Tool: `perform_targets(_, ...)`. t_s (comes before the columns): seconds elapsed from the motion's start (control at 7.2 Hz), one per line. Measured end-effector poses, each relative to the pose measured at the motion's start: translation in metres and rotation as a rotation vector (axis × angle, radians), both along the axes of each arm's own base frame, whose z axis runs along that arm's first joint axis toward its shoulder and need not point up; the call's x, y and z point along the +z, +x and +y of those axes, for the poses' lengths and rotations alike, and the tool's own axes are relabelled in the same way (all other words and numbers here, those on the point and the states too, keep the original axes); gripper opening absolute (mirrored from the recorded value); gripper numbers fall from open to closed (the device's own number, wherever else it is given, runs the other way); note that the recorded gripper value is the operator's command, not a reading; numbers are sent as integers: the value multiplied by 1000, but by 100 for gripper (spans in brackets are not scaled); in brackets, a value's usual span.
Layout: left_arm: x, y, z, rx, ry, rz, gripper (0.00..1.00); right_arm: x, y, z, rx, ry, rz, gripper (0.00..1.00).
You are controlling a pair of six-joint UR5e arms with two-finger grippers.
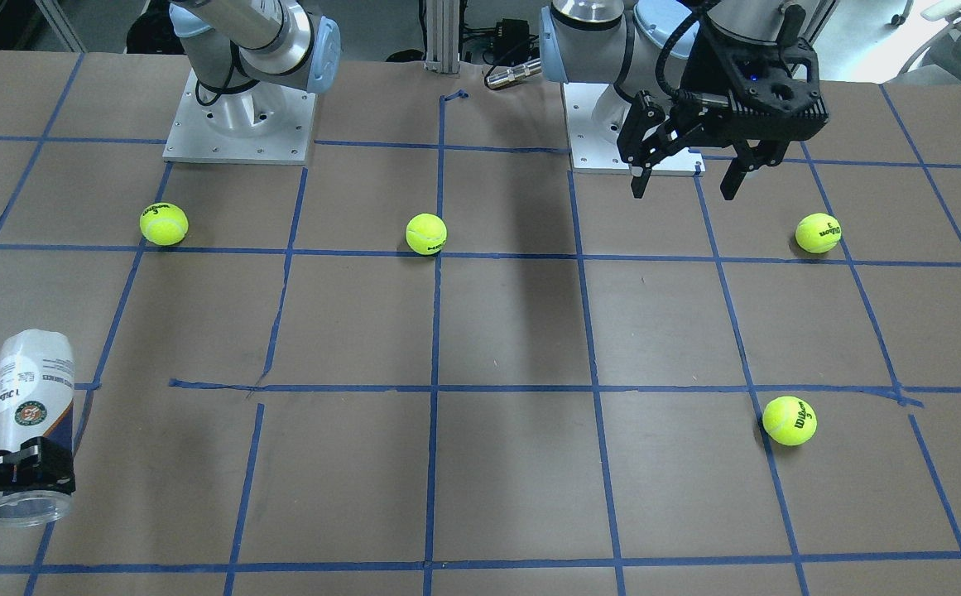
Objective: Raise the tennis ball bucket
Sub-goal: 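Carry the can toward the table center, tilting it sideways, right gripper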
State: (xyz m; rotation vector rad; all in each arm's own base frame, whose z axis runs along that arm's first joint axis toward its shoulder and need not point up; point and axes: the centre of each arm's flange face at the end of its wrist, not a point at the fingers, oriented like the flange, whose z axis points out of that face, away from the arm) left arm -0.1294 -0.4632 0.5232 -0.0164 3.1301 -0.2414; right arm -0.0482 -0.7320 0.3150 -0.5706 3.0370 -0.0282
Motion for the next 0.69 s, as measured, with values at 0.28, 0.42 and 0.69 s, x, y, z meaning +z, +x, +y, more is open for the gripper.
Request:
perform_targets(0.28,1,0,1,-1,0,-1,100,17,72,4,187,-27,1,55)
perform_targets(0.42,1,0,1,-1,-1,-2,100,21,99,7,258,-37,3,54)
perform_targets(0.69,1,0,0,-1,-1,-2,100,21,158,19,419,-54,8,56)
